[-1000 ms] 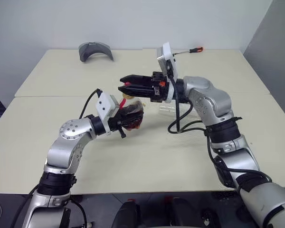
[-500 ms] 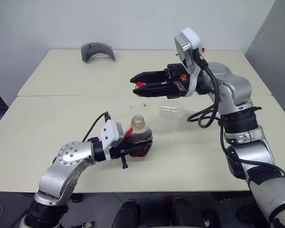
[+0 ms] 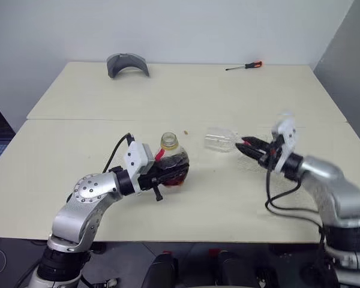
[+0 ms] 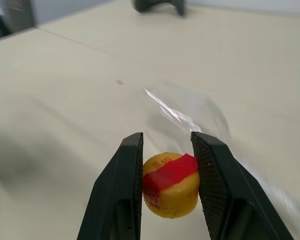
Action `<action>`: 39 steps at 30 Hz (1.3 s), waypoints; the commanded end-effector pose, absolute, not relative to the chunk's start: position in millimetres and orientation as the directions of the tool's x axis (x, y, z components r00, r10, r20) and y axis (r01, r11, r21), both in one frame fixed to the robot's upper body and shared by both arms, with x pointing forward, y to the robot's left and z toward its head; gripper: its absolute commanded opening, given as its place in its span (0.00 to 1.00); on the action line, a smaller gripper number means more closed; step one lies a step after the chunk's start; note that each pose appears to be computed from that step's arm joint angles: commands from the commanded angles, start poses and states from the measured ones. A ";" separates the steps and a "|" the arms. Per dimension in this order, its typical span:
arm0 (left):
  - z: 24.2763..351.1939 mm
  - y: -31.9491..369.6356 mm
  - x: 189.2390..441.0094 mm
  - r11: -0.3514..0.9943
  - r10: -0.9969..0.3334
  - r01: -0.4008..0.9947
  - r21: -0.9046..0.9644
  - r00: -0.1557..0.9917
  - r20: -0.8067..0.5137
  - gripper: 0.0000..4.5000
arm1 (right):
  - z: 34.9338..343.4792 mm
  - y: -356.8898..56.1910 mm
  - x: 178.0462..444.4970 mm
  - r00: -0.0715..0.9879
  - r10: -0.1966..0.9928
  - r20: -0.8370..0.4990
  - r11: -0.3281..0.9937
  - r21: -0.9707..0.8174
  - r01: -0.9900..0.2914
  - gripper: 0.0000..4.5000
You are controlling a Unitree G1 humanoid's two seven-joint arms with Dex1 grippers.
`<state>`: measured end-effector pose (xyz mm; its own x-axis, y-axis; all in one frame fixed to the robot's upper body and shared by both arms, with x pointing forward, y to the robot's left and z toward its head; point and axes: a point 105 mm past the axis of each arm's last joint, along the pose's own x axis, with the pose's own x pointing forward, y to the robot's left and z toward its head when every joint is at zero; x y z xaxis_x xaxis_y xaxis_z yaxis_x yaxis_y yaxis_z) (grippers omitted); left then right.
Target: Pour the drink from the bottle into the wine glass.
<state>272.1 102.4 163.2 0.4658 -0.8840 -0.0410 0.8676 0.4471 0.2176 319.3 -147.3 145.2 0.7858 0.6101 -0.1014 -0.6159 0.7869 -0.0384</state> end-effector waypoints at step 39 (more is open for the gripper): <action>180.8 110.7 275.4 0.536 -0.836 0.810 0.240 0.548 0.019 0.17 | 170.1 -126.5 282.1 0.823 0.568 -0.036 0.823 -0.018 -0.568 1.00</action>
